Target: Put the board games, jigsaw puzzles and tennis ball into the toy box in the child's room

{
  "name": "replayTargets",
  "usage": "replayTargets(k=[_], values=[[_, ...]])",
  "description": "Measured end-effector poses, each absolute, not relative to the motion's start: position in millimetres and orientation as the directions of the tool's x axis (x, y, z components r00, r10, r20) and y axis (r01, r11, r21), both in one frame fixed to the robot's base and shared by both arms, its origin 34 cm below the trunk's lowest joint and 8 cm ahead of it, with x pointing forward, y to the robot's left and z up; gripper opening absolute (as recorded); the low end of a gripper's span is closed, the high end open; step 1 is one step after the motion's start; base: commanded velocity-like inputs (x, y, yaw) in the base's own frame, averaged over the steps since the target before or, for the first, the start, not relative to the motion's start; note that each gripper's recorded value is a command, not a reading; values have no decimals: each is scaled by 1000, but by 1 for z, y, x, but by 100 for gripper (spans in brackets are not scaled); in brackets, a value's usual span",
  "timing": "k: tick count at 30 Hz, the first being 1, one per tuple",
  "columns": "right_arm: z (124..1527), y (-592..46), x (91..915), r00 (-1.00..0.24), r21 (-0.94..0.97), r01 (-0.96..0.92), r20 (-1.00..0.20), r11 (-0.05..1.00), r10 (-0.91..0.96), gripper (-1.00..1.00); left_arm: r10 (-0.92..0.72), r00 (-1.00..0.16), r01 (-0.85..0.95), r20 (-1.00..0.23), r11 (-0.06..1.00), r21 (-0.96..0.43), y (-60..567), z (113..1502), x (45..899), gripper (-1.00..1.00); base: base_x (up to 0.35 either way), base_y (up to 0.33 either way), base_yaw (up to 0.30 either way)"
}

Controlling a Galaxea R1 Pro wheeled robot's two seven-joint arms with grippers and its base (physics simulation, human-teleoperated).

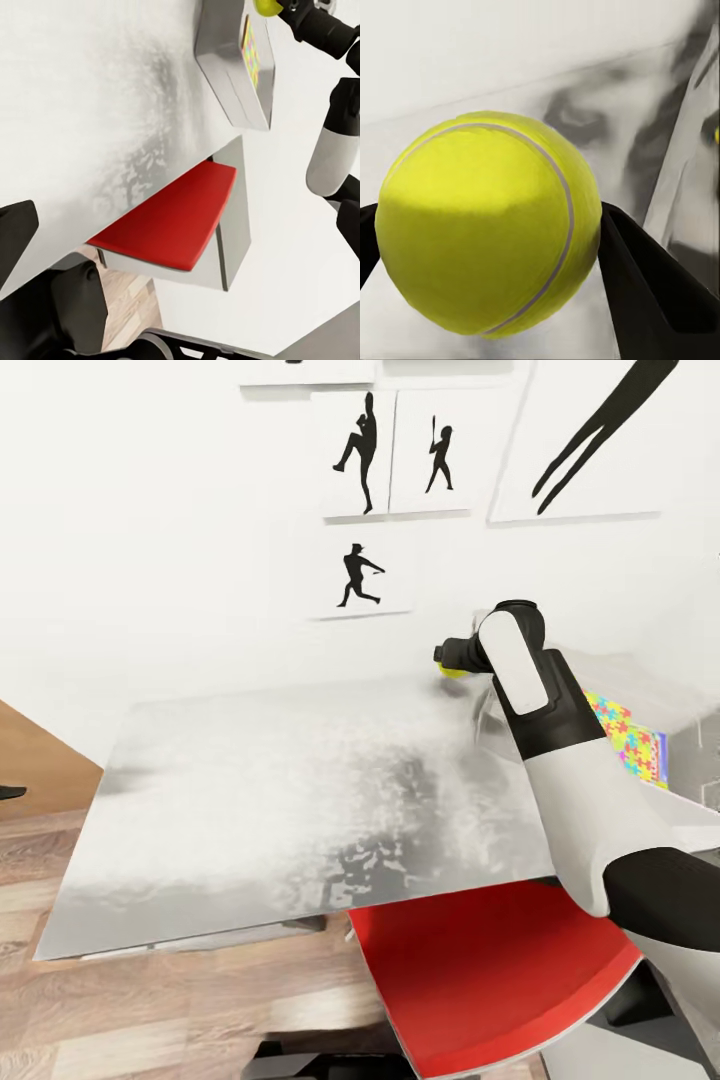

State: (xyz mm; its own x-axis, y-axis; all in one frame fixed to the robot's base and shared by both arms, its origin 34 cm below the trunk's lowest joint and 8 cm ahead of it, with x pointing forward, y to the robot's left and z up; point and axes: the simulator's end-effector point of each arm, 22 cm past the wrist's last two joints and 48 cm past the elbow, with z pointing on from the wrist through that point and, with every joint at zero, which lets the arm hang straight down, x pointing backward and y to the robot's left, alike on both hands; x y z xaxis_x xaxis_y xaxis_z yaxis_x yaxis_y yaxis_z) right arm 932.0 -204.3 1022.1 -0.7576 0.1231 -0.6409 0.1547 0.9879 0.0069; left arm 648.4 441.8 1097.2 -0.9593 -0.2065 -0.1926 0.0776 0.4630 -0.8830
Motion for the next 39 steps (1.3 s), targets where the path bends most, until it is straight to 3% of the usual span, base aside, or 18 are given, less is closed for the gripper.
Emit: replayTargets(k=[39], values=[[1065, -244, 927, -720, -29, 208, -681, 978, 132, -100, -205, -946, 134, -250, 454, -881, 438, 1129, 642, 100, 0, -49, 0]])
